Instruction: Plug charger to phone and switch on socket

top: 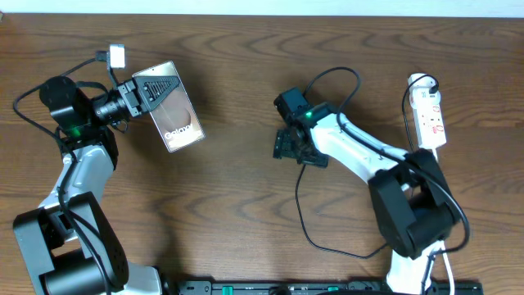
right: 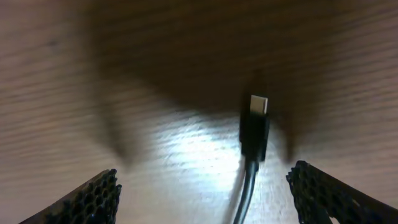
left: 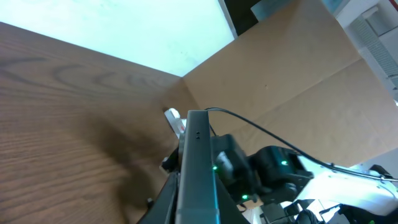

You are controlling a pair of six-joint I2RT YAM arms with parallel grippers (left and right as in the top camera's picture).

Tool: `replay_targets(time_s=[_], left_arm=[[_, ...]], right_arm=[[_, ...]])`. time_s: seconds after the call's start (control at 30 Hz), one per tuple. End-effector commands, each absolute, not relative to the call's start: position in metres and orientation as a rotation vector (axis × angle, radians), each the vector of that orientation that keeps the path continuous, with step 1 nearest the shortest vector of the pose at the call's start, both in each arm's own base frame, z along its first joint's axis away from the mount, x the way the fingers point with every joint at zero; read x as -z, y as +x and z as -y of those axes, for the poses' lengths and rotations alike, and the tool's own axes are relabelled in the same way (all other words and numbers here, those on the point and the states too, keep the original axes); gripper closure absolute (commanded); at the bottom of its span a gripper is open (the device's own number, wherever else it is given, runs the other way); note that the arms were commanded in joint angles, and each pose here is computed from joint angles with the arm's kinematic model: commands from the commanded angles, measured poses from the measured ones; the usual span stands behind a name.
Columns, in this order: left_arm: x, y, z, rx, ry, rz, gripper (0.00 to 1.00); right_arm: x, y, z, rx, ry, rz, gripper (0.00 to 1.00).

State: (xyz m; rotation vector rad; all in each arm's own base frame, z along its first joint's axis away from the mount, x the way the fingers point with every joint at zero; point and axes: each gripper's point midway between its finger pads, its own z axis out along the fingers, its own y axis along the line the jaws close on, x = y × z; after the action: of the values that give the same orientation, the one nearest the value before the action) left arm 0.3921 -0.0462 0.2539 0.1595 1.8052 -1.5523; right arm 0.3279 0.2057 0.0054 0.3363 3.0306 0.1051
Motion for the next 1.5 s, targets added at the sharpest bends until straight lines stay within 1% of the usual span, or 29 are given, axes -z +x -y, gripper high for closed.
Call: replay_targets(time_s=[0.0,0.17,0.4,0.57,0.7,0.73,0.87,0.97,1.2,1.33,1.47], left_arm=[[-0.254,0.386,0.048,1.571,0.189,-1.81,0.93],[-0.254,0.386,0.048,1.571,0.19,-1.81,0.93],[-0.254,0.386,0.048,1.571,0.19,-1.81,0.93],[-0.254,0.386,0.048,1.571,0.19,-1.81,0.93],[-0.254,0.386,0.049,1.573,0.193,-1.81,0.93],[-0.254,0.385,0.049,1.575,0.196,-1.811,0.92],[-0.254,0.385,0.049,1.576,0.197,-1.811,0.92],[-0.254,0.385,0.049,1.576,0.197,-1.811,0.93],[-0.254,0.385,0.049,1.576,0.197,-1.811,0.93],[-0.254,0.384,0.049,1.578,0.2,-1.812,0.93],[-0.254,0.384,0.049,1.578,0.2,-1.812,0.93]], right_arm=[[0.011,0.324,-0.2,-0.058,0.384,-3.057,0.15],[0.015,0.326,-0.201,-0.06,0.387,-3.055,0.16],[0.014,0.334,-0.2,-0.084,0.401,-3.031,0.32],[0.014,0.337,-0.196,-0.086,0.421,-3.027,0.53],[0.014,0.337,-0.196,-0.087,0.421,-3.027,0.78],[0.014,0.337,-0.196,-0.087,0.421,-3.027,0.81],[0.014,0.336,-0.196,-0.086,0.421,-3.028,0.9],[0.014,0.335,-0.197,-0.094,0.421,-3.034,0.92],[0.015,0.333,-0.198,-0.1,0.42,-3.046,0.92],[0.015,0.33,-0.202,-0.099,0.4,-3.05,0.83],[0.015,0.326,-0.21,-0.103,0.364,-3.052,0.83]])
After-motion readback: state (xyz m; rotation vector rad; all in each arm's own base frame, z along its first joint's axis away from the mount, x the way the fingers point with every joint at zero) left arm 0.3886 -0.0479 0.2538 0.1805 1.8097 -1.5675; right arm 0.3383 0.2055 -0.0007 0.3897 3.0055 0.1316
